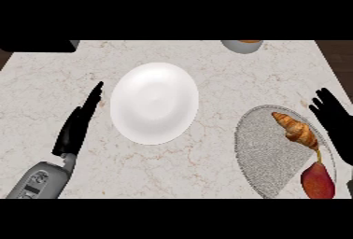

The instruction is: Pick the croissant from the placemat and place it in the plate

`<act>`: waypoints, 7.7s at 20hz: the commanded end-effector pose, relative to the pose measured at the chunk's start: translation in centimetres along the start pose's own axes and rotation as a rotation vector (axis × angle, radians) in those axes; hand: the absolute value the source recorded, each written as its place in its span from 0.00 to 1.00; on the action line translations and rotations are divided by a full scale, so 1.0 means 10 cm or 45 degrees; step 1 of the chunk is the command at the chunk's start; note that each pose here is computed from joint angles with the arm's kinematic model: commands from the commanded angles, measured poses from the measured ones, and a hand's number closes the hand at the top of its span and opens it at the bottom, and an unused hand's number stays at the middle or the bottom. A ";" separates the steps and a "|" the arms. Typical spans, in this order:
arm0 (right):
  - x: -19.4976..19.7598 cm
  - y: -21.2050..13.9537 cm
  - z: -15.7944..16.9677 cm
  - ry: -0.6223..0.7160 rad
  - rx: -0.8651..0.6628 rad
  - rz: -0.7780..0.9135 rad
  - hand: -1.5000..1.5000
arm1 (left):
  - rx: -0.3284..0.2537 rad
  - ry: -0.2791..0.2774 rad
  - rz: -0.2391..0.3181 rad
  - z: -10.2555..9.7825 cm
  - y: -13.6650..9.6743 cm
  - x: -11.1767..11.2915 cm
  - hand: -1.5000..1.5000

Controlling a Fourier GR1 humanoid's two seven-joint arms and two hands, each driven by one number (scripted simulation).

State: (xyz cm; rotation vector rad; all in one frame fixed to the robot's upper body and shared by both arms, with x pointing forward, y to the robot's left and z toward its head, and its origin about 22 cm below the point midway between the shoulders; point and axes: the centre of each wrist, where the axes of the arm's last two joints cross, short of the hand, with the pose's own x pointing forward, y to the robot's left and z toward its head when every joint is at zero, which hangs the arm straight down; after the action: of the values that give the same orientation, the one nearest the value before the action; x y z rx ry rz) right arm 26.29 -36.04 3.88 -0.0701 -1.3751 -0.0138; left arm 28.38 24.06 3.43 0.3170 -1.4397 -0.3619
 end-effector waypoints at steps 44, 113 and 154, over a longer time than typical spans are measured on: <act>1.16 0.11 0.17 -0.285 1.035 1.811 0.00 | 0.030 -0.378 0.282 -0.22 0.61 0.54 0.50; 1.41 1.07 -0.59 -0.785 0.271 1.197 1.00 | 0.057 -0.357 0.252 -0.08 0.69 0.42 0.50; 0.85 3.44 -1.06 -0.409 0.437 0.996 0.00 | -0.085 -0.450 0.266 -0.25 0.42 0.75 0.50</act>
State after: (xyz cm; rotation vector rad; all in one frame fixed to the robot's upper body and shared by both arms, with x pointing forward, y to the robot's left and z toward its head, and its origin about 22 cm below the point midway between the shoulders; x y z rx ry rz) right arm 40.38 -2.09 9.54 -0.4042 -1.5749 0.9690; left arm 31.26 25.35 11.16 0.0580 -1.7756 -0.2989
